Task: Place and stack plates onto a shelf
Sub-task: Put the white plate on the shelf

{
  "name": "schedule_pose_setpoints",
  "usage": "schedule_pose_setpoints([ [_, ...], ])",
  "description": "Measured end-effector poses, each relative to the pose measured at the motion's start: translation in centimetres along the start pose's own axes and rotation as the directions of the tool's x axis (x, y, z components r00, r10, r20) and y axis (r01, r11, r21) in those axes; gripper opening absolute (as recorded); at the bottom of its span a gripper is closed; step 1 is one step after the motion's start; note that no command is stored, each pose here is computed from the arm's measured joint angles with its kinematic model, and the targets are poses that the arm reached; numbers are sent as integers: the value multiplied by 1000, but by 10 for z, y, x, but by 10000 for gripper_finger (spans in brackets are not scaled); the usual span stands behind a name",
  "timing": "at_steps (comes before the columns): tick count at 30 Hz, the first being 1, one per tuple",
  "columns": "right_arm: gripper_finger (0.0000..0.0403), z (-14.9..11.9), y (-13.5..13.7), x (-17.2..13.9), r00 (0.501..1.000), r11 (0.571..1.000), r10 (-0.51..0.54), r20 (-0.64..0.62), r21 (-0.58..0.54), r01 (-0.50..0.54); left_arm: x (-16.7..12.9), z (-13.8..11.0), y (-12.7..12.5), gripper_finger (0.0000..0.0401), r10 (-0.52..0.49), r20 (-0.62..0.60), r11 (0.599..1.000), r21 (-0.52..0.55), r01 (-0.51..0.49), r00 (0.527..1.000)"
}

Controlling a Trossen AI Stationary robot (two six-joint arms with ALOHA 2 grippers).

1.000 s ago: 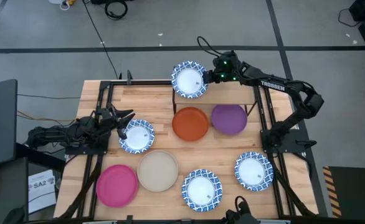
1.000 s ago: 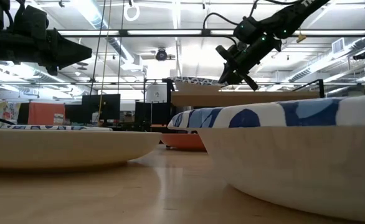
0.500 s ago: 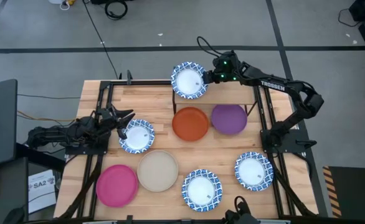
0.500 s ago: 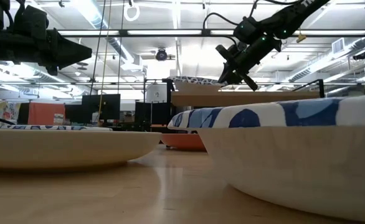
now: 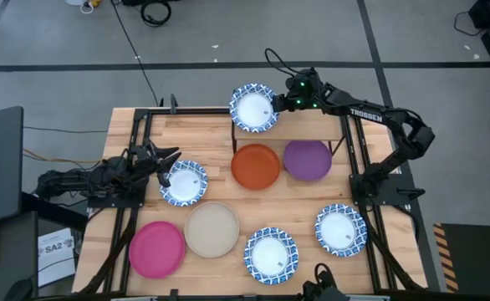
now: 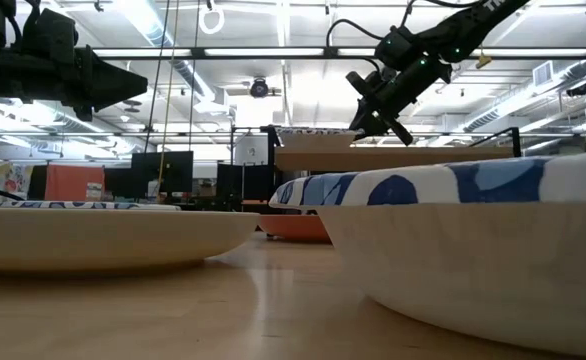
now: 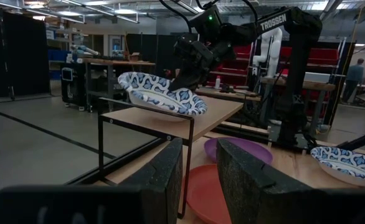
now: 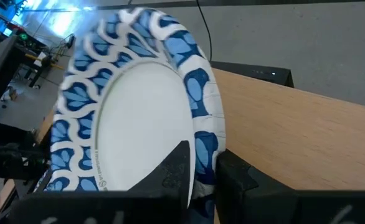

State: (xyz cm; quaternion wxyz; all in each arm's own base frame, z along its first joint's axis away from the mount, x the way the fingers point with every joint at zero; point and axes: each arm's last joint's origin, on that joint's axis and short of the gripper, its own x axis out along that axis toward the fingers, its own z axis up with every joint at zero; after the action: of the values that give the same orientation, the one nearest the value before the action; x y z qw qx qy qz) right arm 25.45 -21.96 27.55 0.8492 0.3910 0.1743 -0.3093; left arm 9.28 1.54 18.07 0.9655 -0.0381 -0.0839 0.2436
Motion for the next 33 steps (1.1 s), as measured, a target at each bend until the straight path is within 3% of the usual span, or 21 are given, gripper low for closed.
schedule_pose_setpoints([
  [14,107,2,1,0,1000,1000,6,25,-7,-5,0,0,0,103,0,0,1000,0,0,1000],
  [27,196,3,2,0,999,999,12,37,-38,-10,0,0,0,103,0,0,1000,0,0,1000],
  [33,222,4,0,0,996,995,-47,77,-86,53,0,0,0,103,0,0,1000,-1,0,1000],
])
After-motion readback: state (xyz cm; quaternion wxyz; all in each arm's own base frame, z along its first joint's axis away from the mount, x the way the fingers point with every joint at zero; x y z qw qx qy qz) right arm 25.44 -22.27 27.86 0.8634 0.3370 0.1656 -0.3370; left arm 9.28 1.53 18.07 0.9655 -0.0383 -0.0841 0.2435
